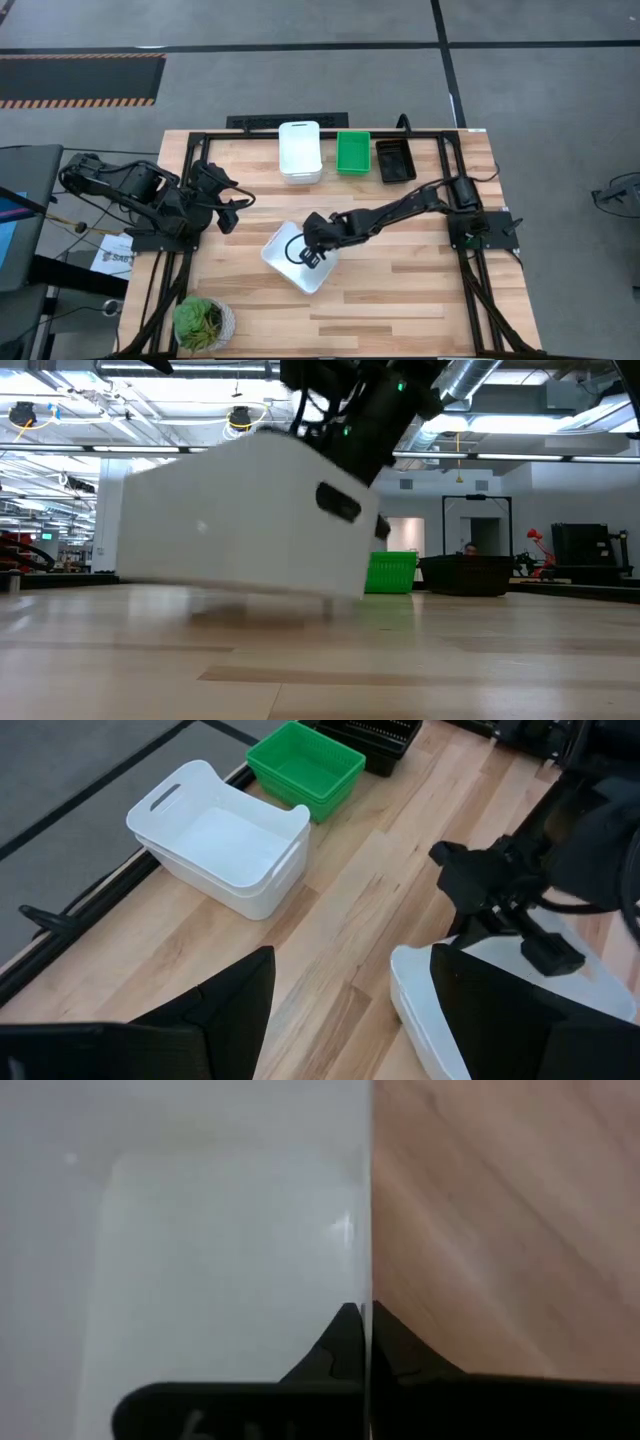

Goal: Stack baskets by color
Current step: Stack the bottom white bin into the top white bin, then return to Home Position

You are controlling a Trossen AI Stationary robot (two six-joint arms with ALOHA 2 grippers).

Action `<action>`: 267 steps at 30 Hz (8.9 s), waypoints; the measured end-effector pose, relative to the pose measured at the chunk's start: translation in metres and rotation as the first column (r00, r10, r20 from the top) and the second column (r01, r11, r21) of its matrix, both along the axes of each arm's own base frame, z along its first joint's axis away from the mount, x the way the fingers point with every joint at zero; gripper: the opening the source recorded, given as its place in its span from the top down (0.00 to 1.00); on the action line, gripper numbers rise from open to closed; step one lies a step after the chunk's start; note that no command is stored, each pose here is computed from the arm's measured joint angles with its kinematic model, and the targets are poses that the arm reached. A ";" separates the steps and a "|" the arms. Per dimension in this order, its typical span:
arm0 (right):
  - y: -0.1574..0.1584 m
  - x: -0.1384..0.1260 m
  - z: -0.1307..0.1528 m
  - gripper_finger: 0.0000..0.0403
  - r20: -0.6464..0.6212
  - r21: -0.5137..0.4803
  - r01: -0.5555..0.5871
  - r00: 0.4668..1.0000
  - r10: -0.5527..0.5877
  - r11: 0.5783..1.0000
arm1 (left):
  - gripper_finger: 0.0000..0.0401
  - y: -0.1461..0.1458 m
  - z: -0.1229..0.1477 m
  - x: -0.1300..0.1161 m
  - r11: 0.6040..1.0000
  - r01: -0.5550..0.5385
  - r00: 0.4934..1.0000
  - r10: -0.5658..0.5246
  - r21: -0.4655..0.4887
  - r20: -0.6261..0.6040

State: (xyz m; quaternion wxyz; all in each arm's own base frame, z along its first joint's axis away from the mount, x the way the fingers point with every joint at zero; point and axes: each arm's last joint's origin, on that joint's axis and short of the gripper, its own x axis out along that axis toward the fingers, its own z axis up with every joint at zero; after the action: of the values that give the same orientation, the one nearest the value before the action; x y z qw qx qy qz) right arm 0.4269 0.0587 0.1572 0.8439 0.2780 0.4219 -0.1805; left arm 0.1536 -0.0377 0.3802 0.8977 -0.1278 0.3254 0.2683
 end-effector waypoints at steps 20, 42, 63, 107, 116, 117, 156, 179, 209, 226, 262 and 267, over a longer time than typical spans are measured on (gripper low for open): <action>-0.146 -0.050 0.150 1.00 0.434 -0.158 0.506 0.807 -0.401 0.848 | 0.36 0.002 0.000 -0.002 0.997 -0.041 0.999 0.041 0.059 0.002; -0.229 -0.043 0.099 1.00 0.425 0.020 0.743 0.599 -0.679 0.668 | 0.36 0.003 0.001 -0.003 0.996 -0.056 0.998 0.055 0.064 0.015; -0.234 -0.001 0.087 1.00 0.271 -0.105 0.716 0.688 -0.673 0.690 | 0.36 0.003 0.000 -0.004 0.996 -0.051 0.999 0.051 0.068 0.004; -0.237 -0.008 0.083 1.00 0.201 -0.103 0.713 0.697 -0.688 0.693 | 0.36 0.003 0.000 -0.004 0.996 -0.050 0.999 0.050 0.072 0.004; -0.237 -0.008 0.083 0.95 0.199 -0.115 0.704 0.707 -0.679 0.700 | 0.36 0.003 0.000 -0.004 0.996 -0.050 0.999 0.049 0.072 0.004; -0.237 -0.008 0.083 0.94 0.198 -0.119 0.702 0.710 -0.676 0.702 | 0.36 0.003 0.000 -0.004 0.996 -0.050 0.999 0.050 0.072 0.004; -0.246 0.005 0.084 0.54 0.286 -0.184 0.568 0.812 -0.509 0.803 | 0.36 0.003 0.000 -0.004 0.998 -0.043 0.999 0.043 0.053 0.001; -0.218 -0.010 0.142 0.60 0.323 -0.366 0.434 0.889 -0.326 0.823 | 0.36 0.007 0.004 -0.004 0.965 -0.154 0.988 0.143 0.214 0.065; -0.085 -0.270 0.179 0.61 0.703 -0.461 0.013 0.615 0.356 0.887 | 0.36 0.006 0.022 -0.018 0.975 -0.062 0.960 0.001 0.212 0.278; -0.075 -0.316 0.124 0.61 0.915 -0.329 0.091 0.275 0.294 0.940 | 0.36 0.042 -0.014 -0.117 0.970 0.116 0.604 -0.238 0.212 0.760; -0.056 -0.354 0.115 0.60 0.917 -0.381 0.176 0.199 0.347 0.907 | 0.36 0.048 -0.046 -0.153 0.926 0.269 0.476 -0.367 0.264 0.800; -0.057 -0.361 0.108 0.61 0.907 -0.390 0.163 0.235 0.348 0.906 | 0.36 0.047 -0.056 -0.146 0.932 0.258 0.525 -0.358 0.256 0.772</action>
State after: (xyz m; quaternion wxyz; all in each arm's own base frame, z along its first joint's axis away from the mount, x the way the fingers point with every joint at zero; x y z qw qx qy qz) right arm 0.0660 0.0020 0.2657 0.9680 0.1207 -0.2199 -0.0019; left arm 0.0079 0.0093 0.3241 0.9845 -0.1264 -0.1162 0.0352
